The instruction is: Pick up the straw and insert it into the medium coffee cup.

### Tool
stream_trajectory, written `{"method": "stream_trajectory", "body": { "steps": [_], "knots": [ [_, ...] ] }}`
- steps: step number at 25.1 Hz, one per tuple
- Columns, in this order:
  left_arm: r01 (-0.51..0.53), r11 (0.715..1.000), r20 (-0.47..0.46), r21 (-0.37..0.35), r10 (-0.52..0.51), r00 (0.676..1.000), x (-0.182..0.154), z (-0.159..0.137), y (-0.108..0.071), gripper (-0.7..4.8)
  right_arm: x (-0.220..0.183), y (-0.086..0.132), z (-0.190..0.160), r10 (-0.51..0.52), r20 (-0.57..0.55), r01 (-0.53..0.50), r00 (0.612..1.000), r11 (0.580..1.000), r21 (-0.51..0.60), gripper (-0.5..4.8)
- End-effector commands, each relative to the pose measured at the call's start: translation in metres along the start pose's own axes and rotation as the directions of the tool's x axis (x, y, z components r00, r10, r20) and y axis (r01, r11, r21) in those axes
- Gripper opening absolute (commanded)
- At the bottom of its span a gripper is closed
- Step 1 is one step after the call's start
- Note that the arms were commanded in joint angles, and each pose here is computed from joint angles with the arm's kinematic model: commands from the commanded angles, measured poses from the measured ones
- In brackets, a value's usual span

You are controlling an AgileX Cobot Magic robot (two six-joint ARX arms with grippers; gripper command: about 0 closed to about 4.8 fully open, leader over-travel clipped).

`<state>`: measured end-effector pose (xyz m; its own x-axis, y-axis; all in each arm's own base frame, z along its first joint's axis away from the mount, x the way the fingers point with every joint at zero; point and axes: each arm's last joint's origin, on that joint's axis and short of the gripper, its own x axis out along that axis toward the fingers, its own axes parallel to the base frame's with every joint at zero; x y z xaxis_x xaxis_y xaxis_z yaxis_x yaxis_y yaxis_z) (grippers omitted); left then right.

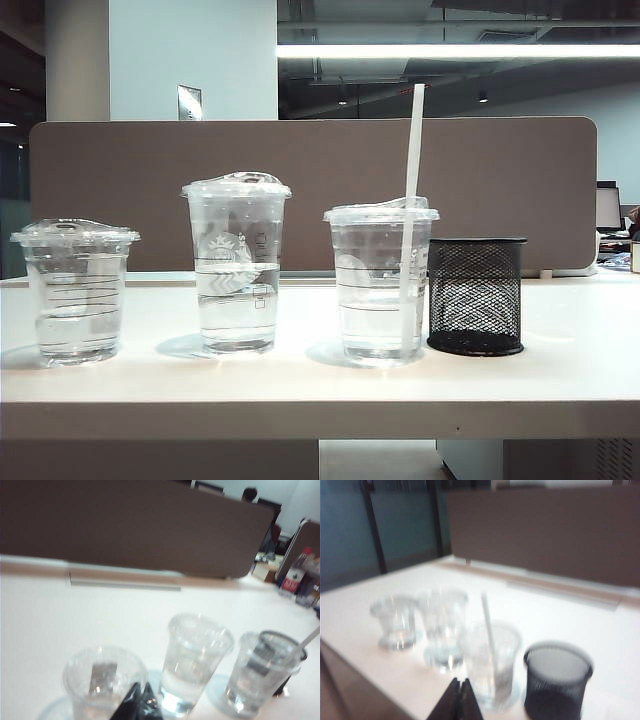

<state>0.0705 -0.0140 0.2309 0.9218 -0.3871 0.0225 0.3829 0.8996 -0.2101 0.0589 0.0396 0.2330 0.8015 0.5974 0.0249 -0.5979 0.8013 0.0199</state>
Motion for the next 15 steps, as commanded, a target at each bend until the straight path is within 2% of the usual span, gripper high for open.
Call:
{"method": "stream_trajectory", "body": {
  "steps": [1,5,10,15],
  "knots": [
    [-0.001,1.000,-0.009,-0.009,0.001,1.000,0.007,-0.014,0.005,-0.04,0.008,0.000,-0.020,0.027,-0.037,-0.026,0.999,0.999,0.029,-0.05],
    [-0.021,0.999,-0.102,-0.040,0.017,0.995,0.014,-0.044,0.015,-0.04,0.016,-0.001,-0.052,0.029,-0.130,-0.023,0.991,0.998,0.053,-0.05],
    [-0.047,0.996,-0.197,-0.071,0.032,0.980,0.015,-0.061,0.019,-0.04,0.020,-0.002,-0.074,0.029,-0.197,-0.017,0.980,0.998,0.060,-0.03],
    [-0.050,0.997,-0.206,-0.066,0.035,0.978,0.015,-0.062,0.019,-0.04,0.021,-0.003,-0.083,0.020,-0.231,-0.007,0.973,0.998,0.059,0.00]
  ]
}}
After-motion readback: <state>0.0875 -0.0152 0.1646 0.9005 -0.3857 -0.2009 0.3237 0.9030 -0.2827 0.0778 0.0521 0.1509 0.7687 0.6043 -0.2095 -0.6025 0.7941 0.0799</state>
